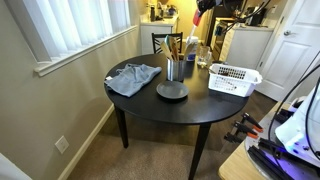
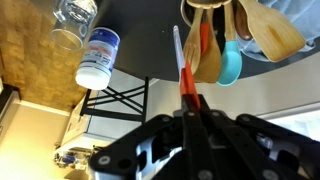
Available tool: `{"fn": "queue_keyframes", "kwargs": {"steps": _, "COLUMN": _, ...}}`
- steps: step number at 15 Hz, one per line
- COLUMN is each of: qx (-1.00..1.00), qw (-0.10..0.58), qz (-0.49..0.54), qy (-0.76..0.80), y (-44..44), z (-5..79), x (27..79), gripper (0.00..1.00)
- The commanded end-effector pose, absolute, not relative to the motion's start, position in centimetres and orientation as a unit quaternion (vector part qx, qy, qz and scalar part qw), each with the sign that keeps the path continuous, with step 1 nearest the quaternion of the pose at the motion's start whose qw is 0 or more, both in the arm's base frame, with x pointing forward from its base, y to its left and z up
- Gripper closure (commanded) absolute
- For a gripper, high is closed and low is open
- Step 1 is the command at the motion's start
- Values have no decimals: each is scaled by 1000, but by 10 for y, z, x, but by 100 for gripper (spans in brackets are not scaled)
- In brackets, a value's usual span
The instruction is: Pick up the orange spatula and put it in the silver utensil holder
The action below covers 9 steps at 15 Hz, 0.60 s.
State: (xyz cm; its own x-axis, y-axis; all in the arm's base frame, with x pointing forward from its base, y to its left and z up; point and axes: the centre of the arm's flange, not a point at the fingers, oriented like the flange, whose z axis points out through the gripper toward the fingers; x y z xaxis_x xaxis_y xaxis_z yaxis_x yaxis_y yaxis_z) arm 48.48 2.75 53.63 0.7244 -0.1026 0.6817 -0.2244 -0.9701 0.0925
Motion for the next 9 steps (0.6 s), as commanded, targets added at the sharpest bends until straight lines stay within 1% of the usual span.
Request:
{"fn": "queue_keyframes", "kwargs": {"steps": 1, "qx": 908, "qw": 31, "qz": 400, "qy": -116, "y": 34, "z": 520, "x": 485, "gripper": 99}}
{"fn": "queue_keyframes", "kwargs": {"steps": 4, "qx": 900, "qw": -9, "qz": 411, "qy": -148, "y": 34, "z": 508, "x": 485, "gripper": 99}}
{"fn": "queue_keyframes", "kwargs": {"steps": 9, "qx": 896, "qw": -72, "qz": 370, "qy": -235, "y": 17, "z": 478, "x": 491, "gripper": 99}}
